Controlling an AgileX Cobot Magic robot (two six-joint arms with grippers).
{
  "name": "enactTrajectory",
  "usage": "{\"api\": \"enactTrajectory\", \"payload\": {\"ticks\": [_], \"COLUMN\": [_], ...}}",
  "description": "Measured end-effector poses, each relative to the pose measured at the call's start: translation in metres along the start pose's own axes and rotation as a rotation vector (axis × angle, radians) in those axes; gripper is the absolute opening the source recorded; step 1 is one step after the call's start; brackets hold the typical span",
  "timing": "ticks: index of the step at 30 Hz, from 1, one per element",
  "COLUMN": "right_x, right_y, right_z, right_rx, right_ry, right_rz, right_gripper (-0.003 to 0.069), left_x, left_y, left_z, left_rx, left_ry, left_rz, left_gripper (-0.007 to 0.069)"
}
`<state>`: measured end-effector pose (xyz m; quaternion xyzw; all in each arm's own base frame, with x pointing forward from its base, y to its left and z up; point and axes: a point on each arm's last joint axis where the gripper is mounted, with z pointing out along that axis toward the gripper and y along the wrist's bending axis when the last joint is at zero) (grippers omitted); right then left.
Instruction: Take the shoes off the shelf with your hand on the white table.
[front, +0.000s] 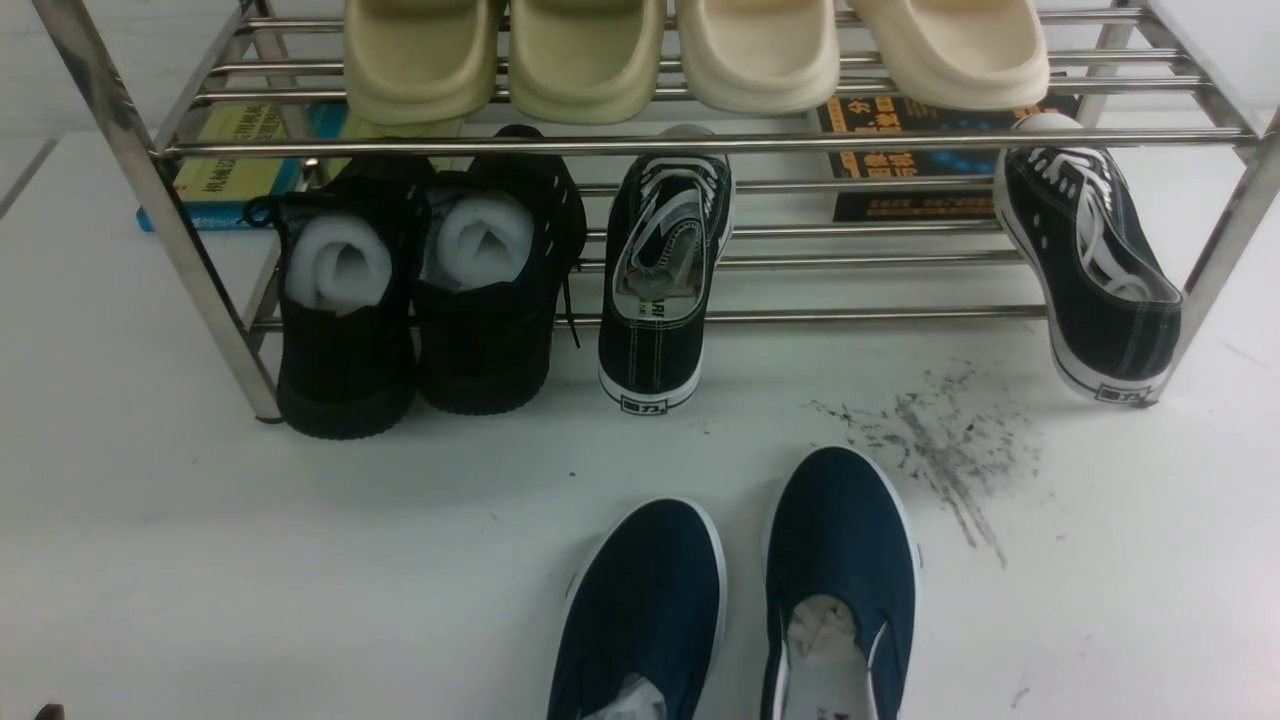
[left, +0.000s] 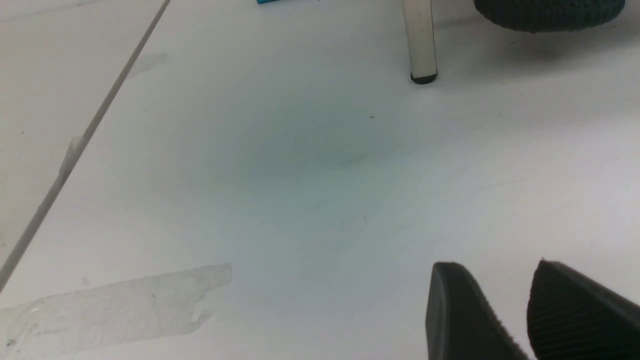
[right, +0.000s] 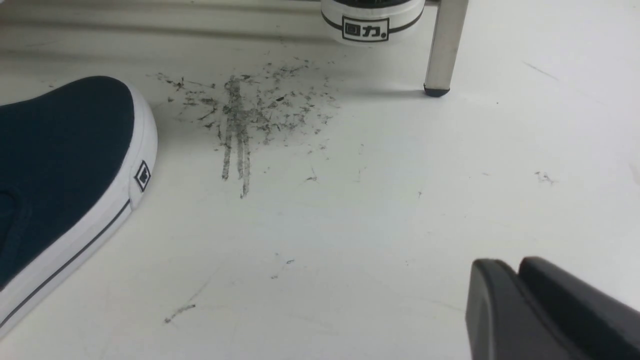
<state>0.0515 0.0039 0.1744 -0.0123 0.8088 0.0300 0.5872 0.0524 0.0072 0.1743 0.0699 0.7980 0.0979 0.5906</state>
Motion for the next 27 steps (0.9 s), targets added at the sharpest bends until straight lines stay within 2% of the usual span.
{"api": "enactTrajectory", "payload": {"ticks": [27], "right_x": [0.0000], "right_y": [0.0000], "right_z": [0.0000], "right_rx": [0.000], "right_ry": [0.000], "right_rz": [0.000], "right_gripper": [0.0122], "left_x": [0.0000], "left_y": [0.0002], "left_z": [0.0000], "left_rx": [-0.002], "left_ry": [0.000], "left_rz": [0.006], "left_gripper": [0.0242]}}
